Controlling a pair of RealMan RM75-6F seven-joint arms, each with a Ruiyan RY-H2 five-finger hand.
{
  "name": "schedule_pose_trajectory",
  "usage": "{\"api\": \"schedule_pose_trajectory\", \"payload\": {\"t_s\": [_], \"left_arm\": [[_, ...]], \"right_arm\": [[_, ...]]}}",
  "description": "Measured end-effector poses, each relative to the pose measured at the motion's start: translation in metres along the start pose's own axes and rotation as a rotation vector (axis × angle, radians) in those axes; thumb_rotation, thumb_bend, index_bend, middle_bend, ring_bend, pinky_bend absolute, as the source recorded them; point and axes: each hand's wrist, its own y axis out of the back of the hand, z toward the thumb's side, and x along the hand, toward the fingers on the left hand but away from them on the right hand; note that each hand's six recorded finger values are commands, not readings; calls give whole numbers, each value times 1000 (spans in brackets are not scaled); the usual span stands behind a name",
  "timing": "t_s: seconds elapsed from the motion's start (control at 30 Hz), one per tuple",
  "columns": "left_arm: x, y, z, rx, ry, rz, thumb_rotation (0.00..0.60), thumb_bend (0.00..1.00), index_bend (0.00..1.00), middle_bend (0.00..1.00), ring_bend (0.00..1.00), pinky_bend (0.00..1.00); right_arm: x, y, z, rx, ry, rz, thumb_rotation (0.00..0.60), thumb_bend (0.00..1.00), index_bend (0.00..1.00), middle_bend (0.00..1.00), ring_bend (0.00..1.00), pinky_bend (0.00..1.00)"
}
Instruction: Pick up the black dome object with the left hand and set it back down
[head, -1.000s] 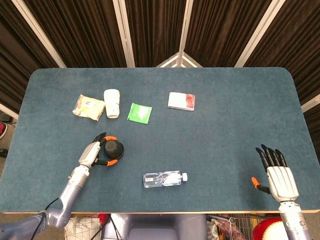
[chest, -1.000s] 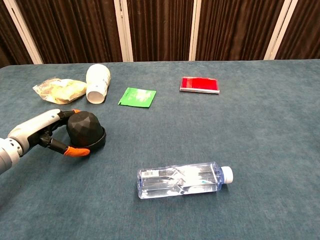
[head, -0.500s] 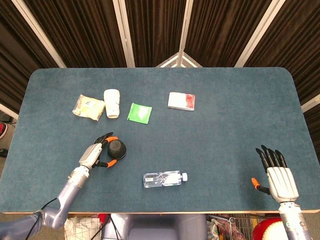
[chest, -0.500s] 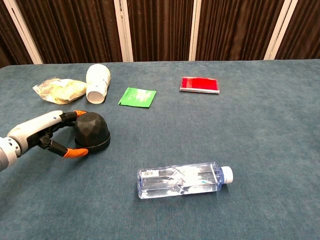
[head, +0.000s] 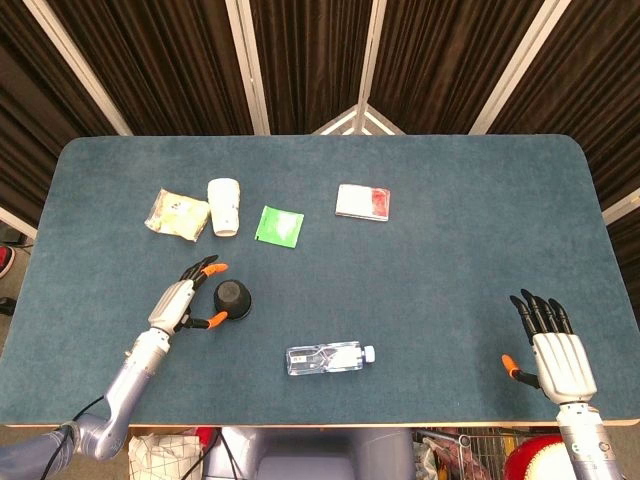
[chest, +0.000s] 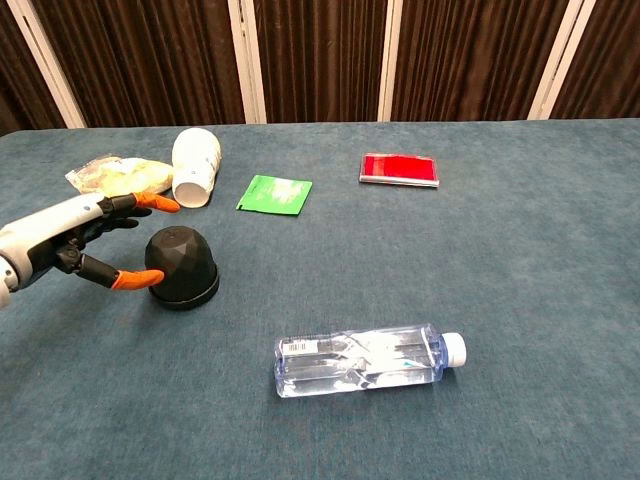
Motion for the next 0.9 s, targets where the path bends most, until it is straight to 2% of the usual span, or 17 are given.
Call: {"api": "schedule_pose_trajectory", "payload": {"t_s": [0.23,0.47,0.63,0.8,0.9], "left_arm": [[1,2,4,2,3,2,600,386,174,79,0,0],[7,-6,8,19,15,-25,600,366,169,128,0,0],[8,-13,14,33,12,-39,600,376,174,254,0,0],[9,-15,20,37,3,-28,600,477,197,439,0,0],[10,-13,25,24,-10,-2,600,485,202,472,0,0]], "right_arm": [[2,0,1,-5,-4,-2,600,288,68,24,68,36],[-3,2,-2,-7,-6,-6,600,289,68,24,68,36],[-4,3,-2,-11,-5,-6,600,289,68,24,68,36],[-5,3,-1,-15,0,-8,600,288,68,24,68,36],[-5,5,-1,-17,-1,-14,600,289,68,24,68,36]]}}
